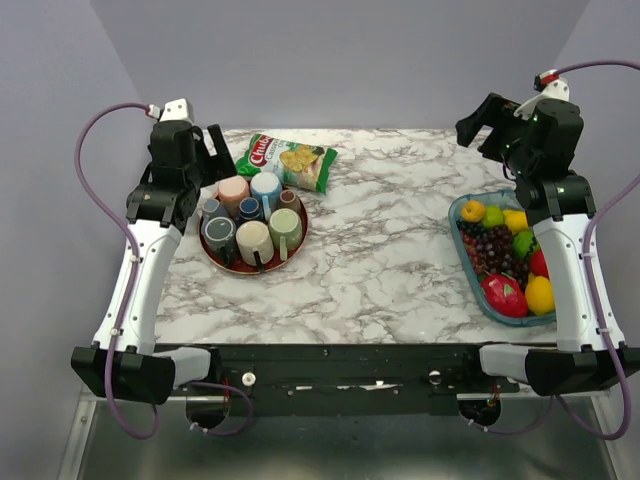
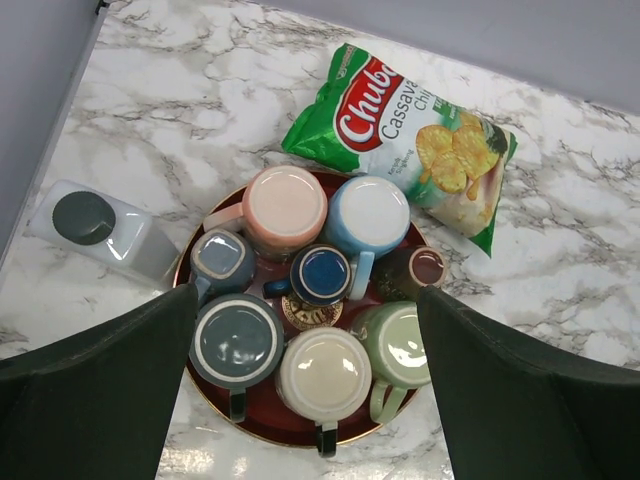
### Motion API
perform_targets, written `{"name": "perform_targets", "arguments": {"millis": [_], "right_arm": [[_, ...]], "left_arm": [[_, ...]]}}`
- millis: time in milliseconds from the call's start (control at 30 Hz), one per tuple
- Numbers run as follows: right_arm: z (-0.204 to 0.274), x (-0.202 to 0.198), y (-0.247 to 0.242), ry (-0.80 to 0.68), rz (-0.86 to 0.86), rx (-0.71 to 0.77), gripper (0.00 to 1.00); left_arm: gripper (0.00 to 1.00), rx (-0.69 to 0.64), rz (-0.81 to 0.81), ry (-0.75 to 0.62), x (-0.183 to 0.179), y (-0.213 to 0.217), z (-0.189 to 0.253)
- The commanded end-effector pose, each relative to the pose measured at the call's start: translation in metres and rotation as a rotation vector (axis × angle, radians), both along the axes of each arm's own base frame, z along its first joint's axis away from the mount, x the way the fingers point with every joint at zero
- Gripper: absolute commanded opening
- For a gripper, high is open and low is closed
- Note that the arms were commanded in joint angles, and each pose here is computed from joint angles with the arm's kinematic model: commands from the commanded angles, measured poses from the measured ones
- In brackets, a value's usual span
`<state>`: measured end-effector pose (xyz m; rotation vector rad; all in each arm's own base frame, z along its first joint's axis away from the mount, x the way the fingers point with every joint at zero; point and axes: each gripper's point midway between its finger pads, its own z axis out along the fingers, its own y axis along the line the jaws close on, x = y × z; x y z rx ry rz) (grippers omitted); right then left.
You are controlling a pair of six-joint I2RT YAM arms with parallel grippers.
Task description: Turn the mug right side up
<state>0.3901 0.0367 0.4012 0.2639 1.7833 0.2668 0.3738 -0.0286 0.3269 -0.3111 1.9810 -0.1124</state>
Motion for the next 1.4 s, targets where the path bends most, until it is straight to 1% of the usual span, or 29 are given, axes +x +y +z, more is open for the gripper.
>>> {"name": "perform_targets", "arguments": {"millis": [0,33,133,200,267,333,500,567,600,633,667,700,733,767,800,833,900,967,1000,1067,1100,1167,1300,1333,1367], "right_arm": [[-0.005,0.001,0.006,0.026,0.025,0.029,1.00],[-0.005,0.000,0.013,0.027,0.060,0.033,1.00],[-0.008,0.002,0.025,0.038,0.133,0.033,1.00],[-0.013,0.002,0.033,0.049,0.186,0.034,1.00],[-0.019,0.004,0.044,0.064,0.259,0.033,1.00],[-0.026,0.006,0.052,0.079,0.305,0.037,1.00],[-0.044,0.003,0.071,0.109,0.403,0.092,1.00],[-0.052,0.003,0.074,0.124,0.411,0.103,0.99],[-0.054,0.004,0.075,0.127,0.413,0.105,0.99],[-0.054,0.003,0.077,0.127,0.418,0.105,0.99],[-0.060,0.002,0.079,0.141,0.421,0.109,0.99],[-0.059,0.000,0.080,0.138,0.420,0.111,0.99],[-0.059,0.000,0.081,0.130,0.418,0.114,1.00],[-0.061,-0.004,0.087,0.132,0.430,0.126,1.00],[-0.071,-0.007,0.090,0.152,0.433,0.136,1.00],[-0.071,-0.012,0.092,0.144,0.434,0.141,1.00],[-0.078,-0.017,0.099,0.159,0.439,0.155,1.00],[-0.090,-0.023,0.103,0.182,0.442,0.171,1.00],[-0.094,-0.024,0.105,0.192,0.446,0.174,1.00],[-0.101,-0.027,0.110,0.215,0.455,0.183,1.00],[-0.103,-0.028,0.113,0.221,0.463,0.185,1.00],[-0.108,-0.028,0.118,0.238,0.465,0.194,1.00],[-0.111,-0.028,0.123,0.252,0.471,0.203,0.99],[-0.112,-0.028,0.123,0.254,0.471,0.206,0.99],[-0.111,-0.028,0.125,0.255,0.477,0.209,0.99]], "left_arm": [[0.99,-0.043,-0.041,-0.094,-0.015,-0.004,0.040],[0.99,-0.051,-0.073,-0.109,-0.018,-0.008,0.046],[0.99,-0.062,-0.096,-0.160,-0.025,-0.007,0.062],[0.99,-0.068,-0.123,-0.156,-0.029,-0.011,0.064],[0.99,-0.098,-0.227,-0.096,-0.036,-0.029,0.054],[0.99,-0.087,-0.289,-0.016,-0.042,-0.036,0.037],[0.99,-0.054,-0.314,0.079,-0.061,-0.036,0.008],[0.99,-0.062,-0.363,0.107,-0.068,-0.050,-0.004],[0.99,-0.076,-0.372,0.148,-0.075,-0.056,-0.021],[0.99,-0.064,-0.383,0.172,-0.080,-0.069,-0.033],[0.99,-0.064,-0.369,0.201,-0.084,-0.073,-0.045],[0.99,-0.102,-0.336,0.263,-0.093,-0.080,-0.070],[0.99,-0.096,-0.264,0.286,-0.094,-0.076,-0.083],[0.99,-0.113,-0.251,0.319,-0.102,-0.084,-0.096],[0.99,-0.132,-0.207,0.377,-0.111,-0.082,-0.120],[0.99,-0.179,-0.143,0.399,-0.115,-0.081,-0.130],[0.98,-0.195,-0.067,0.429,-0.125,-0.073,-0.153],[0.96,-0.224,-0.020,0.405,-0.125,-0.070,-0.159],[0.95,-0.227,-0.015,0.407,-0.129,-0.069,-0.167],[0.91,-0.256,-0.017,0.364,-0.122,-0.072,-0.168],[0.89,-0.268,-0.037,0.375,-0.124,-0.077,-0.176],[0.82,-0.291,-0.054,0.358,-0.116,-0.084,-0.176],[0.68,-0.269,-0.038,0.400,-0.105,-0.086,-0.193],[0.65,-0.261,-0.028,0.393,-0.101,-0.085,-0.194],[0.65,-0.254,-0.022,0.393,-0.099,-0.085,-0.195]]}}
